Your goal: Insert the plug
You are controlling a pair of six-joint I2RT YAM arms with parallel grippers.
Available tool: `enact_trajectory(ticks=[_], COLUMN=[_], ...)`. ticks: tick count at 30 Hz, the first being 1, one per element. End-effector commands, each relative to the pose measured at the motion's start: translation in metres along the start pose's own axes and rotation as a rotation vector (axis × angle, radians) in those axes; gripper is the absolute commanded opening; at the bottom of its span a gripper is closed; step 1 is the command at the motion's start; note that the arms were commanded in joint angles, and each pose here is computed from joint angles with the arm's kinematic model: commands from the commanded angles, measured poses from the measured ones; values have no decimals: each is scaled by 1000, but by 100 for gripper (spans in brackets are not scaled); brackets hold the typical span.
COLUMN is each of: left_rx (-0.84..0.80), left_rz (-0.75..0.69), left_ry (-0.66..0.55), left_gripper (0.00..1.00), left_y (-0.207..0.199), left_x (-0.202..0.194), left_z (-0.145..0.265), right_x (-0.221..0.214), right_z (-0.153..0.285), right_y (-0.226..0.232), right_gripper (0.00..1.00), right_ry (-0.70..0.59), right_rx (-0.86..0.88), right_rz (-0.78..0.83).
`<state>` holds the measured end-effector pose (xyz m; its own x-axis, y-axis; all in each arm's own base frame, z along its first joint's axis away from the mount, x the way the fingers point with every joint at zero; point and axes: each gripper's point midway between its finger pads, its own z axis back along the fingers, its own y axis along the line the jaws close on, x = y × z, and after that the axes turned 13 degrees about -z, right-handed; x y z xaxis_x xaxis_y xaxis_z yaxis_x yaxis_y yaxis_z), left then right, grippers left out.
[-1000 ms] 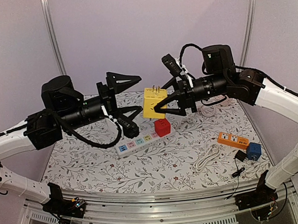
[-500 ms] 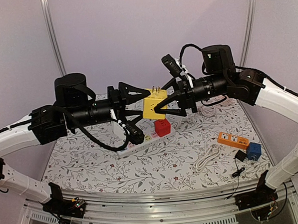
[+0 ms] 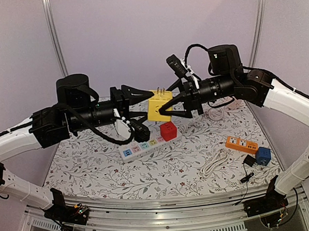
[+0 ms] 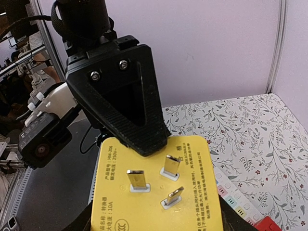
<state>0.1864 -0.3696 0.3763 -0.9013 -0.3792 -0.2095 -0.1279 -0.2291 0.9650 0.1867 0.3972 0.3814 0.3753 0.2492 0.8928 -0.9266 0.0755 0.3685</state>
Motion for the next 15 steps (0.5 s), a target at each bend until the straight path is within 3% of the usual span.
enact_trajectory(ticks=[1,7,10,13,15], left_rx=[63,187,188,172,170], left_rz=[79,229,289,359,434], left_ry=[-4,33,54,63,85], left_gripper=[0,0,0,0,0], left_y=[13,42,41,36,37], left_x=[-1,-12,-16,-18,-23], left_z=[4,11,13,14,14], right_x=[17,21,23,26,27], right_z=[-6,-8,-5,0,3], right_y=[-3,-2,2,6,5], right_gripper=[30,75,86,90,99], right_ry=[-38,-38,-45,-56,-58], right_rx=[-15,2,4,8,-10], right_rz=[-23,-49,-31,-20,0])
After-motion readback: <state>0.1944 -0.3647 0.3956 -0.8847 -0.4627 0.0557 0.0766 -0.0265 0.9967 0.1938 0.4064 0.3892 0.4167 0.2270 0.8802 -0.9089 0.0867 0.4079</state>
